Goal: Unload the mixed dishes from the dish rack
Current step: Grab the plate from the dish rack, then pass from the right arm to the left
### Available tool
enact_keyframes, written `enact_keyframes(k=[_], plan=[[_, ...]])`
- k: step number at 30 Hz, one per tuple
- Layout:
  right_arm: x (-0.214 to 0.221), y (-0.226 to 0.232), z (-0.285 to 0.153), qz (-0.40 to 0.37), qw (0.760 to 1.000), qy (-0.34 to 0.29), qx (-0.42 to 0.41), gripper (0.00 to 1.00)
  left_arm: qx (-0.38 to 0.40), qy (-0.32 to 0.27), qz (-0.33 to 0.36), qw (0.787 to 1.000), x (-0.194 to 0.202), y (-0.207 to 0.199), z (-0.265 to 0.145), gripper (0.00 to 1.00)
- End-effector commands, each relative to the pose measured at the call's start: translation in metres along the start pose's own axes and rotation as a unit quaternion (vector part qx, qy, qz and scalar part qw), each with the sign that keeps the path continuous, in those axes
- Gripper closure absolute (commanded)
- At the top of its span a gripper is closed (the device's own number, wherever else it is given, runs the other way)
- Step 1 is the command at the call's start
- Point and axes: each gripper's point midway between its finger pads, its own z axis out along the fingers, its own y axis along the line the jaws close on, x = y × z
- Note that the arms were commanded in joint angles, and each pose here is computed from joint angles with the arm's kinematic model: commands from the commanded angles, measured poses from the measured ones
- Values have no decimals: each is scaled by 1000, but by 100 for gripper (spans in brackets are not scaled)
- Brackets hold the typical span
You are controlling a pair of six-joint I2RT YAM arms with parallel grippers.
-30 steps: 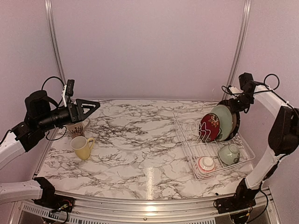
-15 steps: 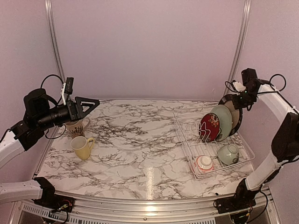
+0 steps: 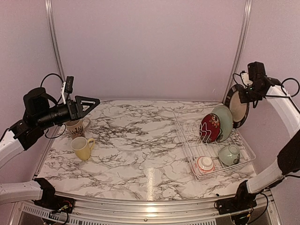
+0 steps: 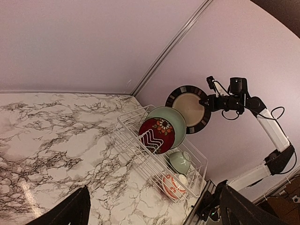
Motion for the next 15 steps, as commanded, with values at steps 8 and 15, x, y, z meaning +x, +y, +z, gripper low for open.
enact_keyframes(k=[8,15], plan=[[-64,-60,-111,101,973,-192,74,100,-15,2,-12,1000,-3,5,6,1],[-89,-48,-150,136,956,-261,-8,100,-20,3,-30,999,-2,9,9,1]])
